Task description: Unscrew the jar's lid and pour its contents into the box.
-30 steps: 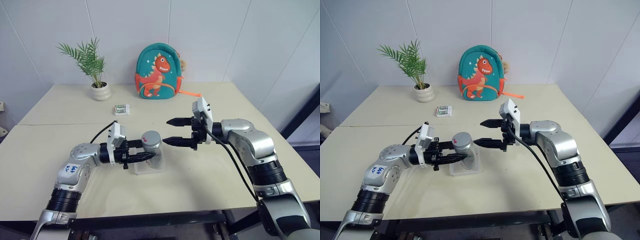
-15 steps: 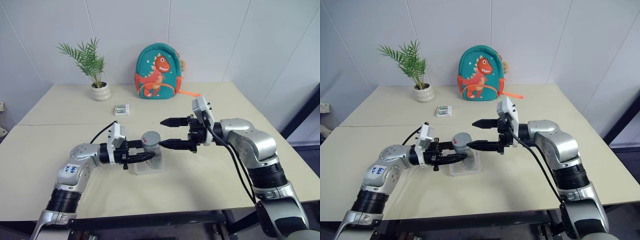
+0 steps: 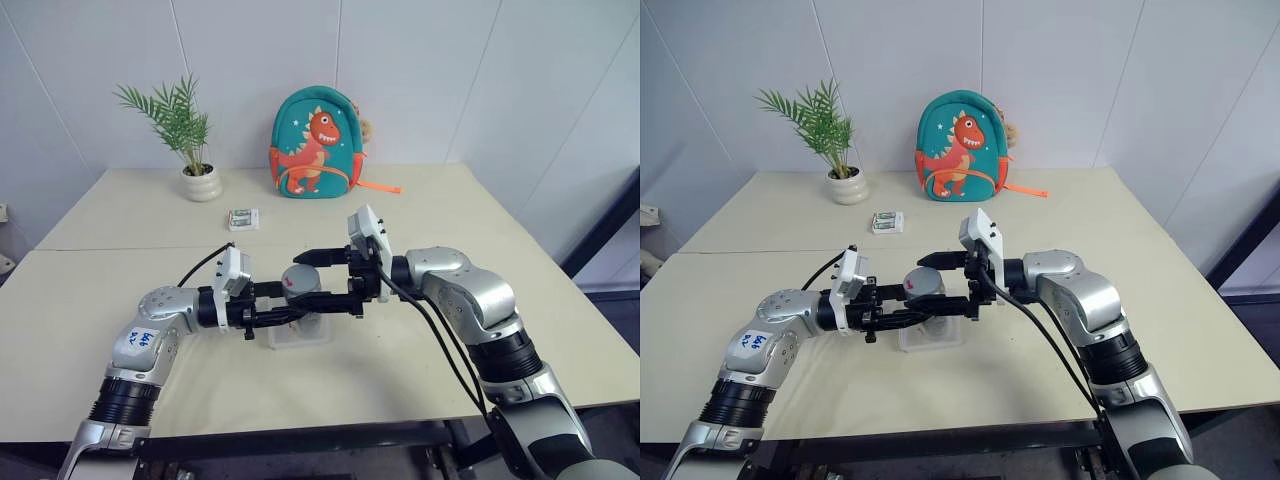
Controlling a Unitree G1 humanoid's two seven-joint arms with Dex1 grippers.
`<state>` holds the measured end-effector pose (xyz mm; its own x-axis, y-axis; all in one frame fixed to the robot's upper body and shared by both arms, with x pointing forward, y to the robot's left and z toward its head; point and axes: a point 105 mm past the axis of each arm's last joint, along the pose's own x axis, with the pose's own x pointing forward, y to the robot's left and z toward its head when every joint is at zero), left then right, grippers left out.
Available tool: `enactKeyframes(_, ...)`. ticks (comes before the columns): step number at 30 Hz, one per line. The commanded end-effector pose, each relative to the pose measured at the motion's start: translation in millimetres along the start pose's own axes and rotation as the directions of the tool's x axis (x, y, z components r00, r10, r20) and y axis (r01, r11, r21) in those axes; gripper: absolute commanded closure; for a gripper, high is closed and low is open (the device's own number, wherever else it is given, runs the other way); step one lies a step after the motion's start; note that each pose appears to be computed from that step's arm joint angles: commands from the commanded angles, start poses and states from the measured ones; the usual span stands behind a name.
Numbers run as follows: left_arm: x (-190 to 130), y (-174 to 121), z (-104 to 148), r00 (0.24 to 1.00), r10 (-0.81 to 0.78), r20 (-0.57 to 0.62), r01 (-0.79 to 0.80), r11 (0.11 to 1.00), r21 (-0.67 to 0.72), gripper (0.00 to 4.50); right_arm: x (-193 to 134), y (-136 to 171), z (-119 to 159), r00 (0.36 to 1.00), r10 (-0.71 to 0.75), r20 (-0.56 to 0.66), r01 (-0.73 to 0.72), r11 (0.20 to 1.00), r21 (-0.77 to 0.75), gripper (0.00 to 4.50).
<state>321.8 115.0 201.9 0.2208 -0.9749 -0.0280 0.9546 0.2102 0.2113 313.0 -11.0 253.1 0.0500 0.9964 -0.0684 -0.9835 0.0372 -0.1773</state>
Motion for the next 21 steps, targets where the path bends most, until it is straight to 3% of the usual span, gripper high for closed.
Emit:
enactKeyframes(1,0.7,-2.2,8.1,1.000,-0.012,0.007,0.011,0.999,0.047,2.54,2.9,-0.3,13.9,1.000,0.000,0.029,0.001,0.998,-0.055,0.03)
enactKeyframes(9,-0.7,-2.4,8.4,1.000,-0.010,0.005,0.010,0.999,0.047,2.54,3.7,-2.6,14.6,0.999,-0.005,0.043,0.007,0.999,-0.047,0.03)
enactKeyframes(12,-1.8,-2.6,8.4,1.000,-0.007,0.004,0.007,0.999,0.046,2.54,3.6,-2.1,14.0,0.999,-0.001,0.047,0.003,0.999,-0.040,0.60)
enactKeyframes(15,-2.2,-2.8,9.2,1.000,-0.005,0.006,0.005,0.999,0.046,2.54,4.2,-1.6,13.0,0.999,0.004,0.046,-0.003,0.999,-0.040,1.60)
enactKeyframes(21,-3.0,-3.0,9.8,1.000,-0.002,0.007,0.001,0.999,0.046,2.54,4.7,-1.0,15.3,0.998,0.010,0.060,-0.008,0.999,-0.035,1.60)
